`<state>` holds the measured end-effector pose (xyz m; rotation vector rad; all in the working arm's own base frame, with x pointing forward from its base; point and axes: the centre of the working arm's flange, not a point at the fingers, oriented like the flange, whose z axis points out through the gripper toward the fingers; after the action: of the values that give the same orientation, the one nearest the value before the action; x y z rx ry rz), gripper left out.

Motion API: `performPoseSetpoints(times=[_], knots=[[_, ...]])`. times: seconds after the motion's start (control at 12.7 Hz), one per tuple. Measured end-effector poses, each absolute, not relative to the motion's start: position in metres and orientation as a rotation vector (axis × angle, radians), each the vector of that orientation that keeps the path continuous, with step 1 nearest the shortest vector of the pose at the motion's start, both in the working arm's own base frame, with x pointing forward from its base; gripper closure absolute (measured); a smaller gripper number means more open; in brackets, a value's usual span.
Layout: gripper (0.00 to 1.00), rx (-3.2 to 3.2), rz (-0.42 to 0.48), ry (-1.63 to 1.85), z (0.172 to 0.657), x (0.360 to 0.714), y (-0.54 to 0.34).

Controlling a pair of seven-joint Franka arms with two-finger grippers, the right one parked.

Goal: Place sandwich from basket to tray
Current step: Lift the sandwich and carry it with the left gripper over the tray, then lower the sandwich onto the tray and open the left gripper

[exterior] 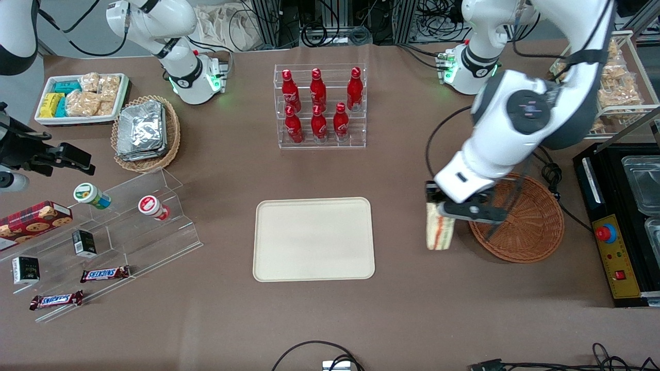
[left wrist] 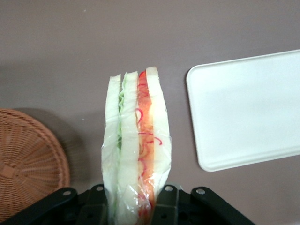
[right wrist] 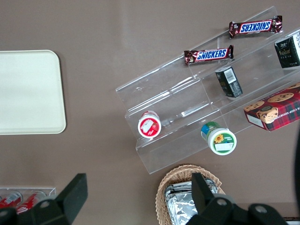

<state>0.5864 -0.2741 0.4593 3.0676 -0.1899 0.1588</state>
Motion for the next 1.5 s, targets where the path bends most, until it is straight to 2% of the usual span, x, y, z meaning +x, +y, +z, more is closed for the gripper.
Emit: performPoseSetpoints(times=[0.71,1.5], knots=[[0.73,3.103,0.117,-0.079,0.346,0.583,-0.444],[0.73,3.141,0.1,-0.237,0.229,0.56,-0.483]])
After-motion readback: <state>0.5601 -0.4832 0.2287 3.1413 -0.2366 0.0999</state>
